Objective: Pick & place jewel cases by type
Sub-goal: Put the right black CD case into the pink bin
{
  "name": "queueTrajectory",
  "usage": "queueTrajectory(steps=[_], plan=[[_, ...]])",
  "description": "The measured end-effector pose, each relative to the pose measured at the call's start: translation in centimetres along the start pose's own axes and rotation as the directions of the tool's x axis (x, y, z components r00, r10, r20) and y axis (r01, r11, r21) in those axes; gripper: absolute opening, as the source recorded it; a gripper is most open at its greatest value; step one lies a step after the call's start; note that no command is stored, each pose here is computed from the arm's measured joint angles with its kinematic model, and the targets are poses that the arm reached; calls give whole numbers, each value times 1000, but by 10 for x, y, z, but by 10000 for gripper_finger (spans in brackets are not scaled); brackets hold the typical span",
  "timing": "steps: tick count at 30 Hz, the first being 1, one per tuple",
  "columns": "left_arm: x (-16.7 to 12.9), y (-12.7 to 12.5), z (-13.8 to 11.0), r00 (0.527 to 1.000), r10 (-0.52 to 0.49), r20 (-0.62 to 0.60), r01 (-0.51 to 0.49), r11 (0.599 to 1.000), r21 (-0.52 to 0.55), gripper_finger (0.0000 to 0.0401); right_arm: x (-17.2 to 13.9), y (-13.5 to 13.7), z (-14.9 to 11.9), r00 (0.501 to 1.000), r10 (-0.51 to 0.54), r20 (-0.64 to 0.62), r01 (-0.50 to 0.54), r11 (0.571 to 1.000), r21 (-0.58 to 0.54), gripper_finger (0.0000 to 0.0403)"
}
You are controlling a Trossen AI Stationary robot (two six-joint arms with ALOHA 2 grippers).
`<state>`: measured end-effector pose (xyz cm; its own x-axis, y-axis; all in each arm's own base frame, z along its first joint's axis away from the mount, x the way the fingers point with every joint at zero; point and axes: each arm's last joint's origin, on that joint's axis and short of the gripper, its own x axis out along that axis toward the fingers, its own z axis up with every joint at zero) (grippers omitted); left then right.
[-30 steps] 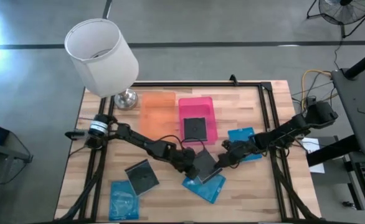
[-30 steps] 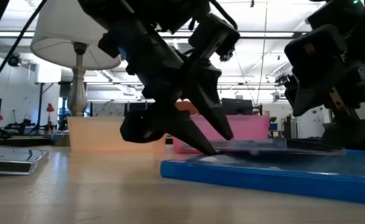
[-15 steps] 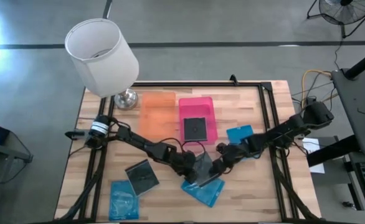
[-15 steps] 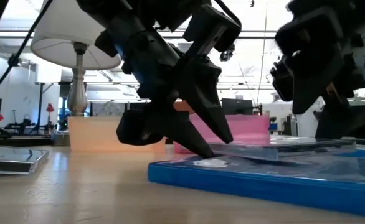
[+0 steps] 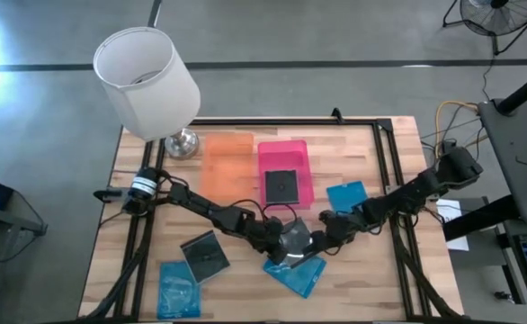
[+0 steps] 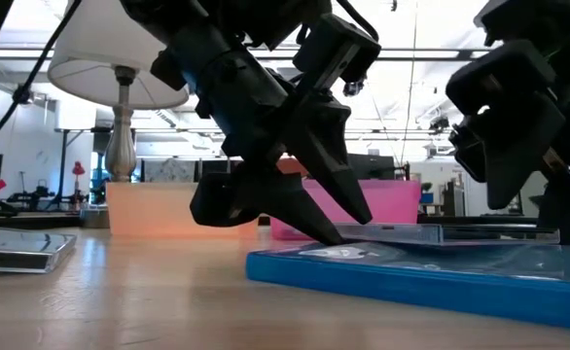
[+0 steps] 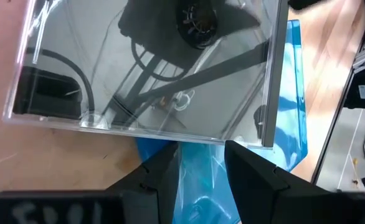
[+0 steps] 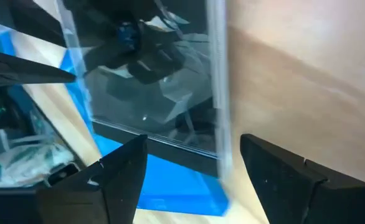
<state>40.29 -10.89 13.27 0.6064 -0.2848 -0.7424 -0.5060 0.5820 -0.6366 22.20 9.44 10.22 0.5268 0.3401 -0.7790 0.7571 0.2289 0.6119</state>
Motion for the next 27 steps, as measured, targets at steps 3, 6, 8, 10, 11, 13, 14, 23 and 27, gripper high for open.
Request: queueTrajectory(steps=[3, 6, 8, 10, 11, 13, 14, 23, 27], plan=[[0, 0, -1, 1000, -1, -2, 1, 1000, 4, 117, 4, -1, -1, 1000, -4, 12, 4, 1000, 9, 260], [0, 0, -1, 1000, -3, -2, 3, 1000, 6, 117, 9, -1, -1, 1000, 6, 14, -6, 1000, 6, 260], [0, 0, -1, 1000, -8, -1, 8, 1000, 10, 117, 10, 1, 1, 999, 27, 38, -27, 1000, 1, 260], [0, -1, 0, 1000, -18, 3, 18, 1000, 12, 117, 8, 6, 1, 997, 43, 70, -42, 999, -23, 260], [0, -1, 0, 1000, -21, 4, 21, 1000, 12, 117, 6, 9, 1, 994, 56, 92, -52, 998, -39, 257], [0, -2, 0, 1000, -22, 7, 22, 1000, 13, 117, 0, 16, 2, 984, 99, 148, -88, 993, -80, 248], [0, -2, 0, 1000, -20, 11, 20, 1000, 13, 117, -2, 18, 3, 978, 109, 179, -93, 991, -99, 241], [1, -4, -5, 999, -11, 34, 9, 999, 40, 117, -10, 29, 6, 964, 151, 217, -115, 978, -172, 137], [0, -8, -11, 999, -11, 41, 9, 999, 50, 117, -16, 38, -2, 962, 202, 183, -161, 964, -213, 76]])
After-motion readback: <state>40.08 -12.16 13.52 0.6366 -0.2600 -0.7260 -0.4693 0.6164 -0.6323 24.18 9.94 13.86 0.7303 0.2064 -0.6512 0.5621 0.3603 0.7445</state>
